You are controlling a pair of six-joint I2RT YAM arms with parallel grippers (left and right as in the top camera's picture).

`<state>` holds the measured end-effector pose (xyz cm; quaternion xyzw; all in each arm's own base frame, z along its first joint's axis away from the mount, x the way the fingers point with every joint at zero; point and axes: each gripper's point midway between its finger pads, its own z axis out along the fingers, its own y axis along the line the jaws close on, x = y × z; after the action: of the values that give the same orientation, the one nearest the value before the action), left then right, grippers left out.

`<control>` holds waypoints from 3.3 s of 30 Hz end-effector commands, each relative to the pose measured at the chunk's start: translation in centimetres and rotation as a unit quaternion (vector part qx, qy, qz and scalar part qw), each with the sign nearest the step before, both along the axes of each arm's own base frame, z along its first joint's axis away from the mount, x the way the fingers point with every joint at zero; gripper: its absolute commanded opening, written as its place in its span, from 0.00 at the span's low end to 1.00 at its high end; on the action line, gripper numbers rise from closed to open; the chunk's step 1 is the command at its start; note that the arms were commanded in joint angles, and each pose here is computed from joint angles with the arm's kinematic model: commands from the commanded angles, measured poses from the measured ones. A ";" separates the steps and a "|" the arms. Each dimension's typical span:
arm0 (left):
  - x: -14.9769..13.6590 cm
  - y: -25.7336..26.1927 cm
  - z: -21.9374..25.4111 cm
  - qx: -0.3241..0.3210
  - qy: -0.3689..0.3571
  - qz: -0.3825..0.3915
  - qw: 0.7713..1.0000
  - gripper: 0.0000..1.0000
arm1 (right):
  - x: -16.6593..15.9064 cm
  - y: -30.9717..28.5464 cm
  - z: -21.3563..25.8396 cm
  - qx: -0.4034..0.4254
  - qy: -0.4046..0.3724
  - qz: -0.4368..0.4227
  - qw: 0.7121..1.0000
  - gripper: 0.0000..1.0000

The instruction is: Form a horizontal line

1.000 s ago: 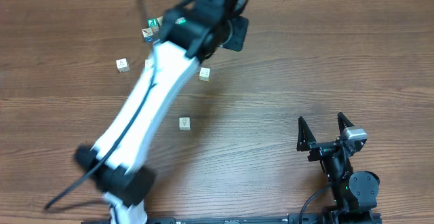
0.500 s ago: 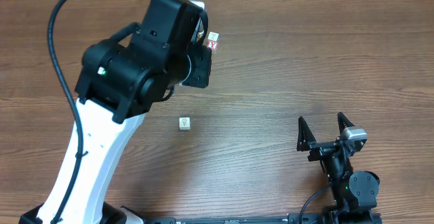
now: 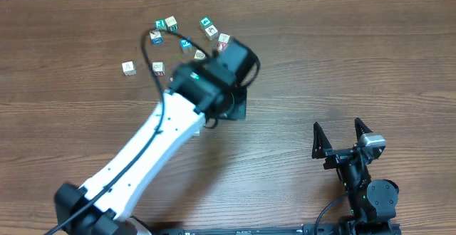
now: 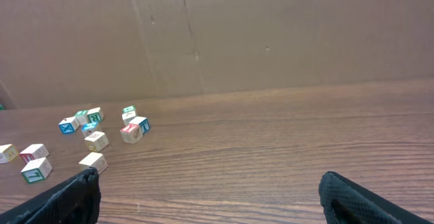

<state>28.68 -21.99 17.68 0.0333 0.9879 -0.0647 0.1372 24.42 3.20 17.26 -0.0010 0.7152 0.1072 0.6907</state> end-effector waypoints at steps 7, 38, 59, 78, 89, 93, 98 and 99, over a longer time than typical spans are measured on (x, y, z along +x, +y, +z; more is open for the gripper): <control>-0.1 0.5 -7.4 0.005 -0.006 0.093 0.996 0.04 | 0.0 -0.2 -0.2 -0.002 -0.001 -0.005 1.000 1.00; 0.8 3.7 -15.2 0.082 -0.040 0.164 0.982 0.04 | 0.0 -0.2 -0.2 -0.002 -0.001 -0.005 1.000 1.00; 1.2 3.4 -15.1 0.087 -0.046 0.132 0.986 0.04 | 0.0 -0.2 -0.2 -0.002 -0.001 -0.005 1.000 1.00; 1.2 3.5 -15.1 0.090 -0.047 0.125 0.987 0.04 | 0.0 -0.2 -0.2 -0.002 -0.001 -0.005 1.000 1.00; 1.4 3.8 -15.0 0.098 -0.055 0.127 0.986 0.04 | 0.0 -0.2 -0.2 -0.002 -0.001 -0.005 1.000 1.00; 1.4 3.8 -15.0 0.099 -0.055 0.127 0.985 0.04 | 0.0 -0.2 -0.2 -0.002 -0.001 -0.005 1.000 1.00; 1.3 3.9 -15.3 0.102 -0.053 0.127 0.985 0.05 | 0.0 -0.2 -0.2 -0.002 -0.001 -0.005 1.000 1.00; 1.3 3.9 -15.5 0.104 -0.051 0.126 0.985 0.04 | 0.0 -0.2 -0.2 -0.002 -0.001 -0.005 1.000 1.00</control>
<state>30.11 -18.50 2.99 -0.0894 0.9768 0.0386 0.1905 24.42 3.20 17.27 -0.0010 0.7150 0.1072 0.6908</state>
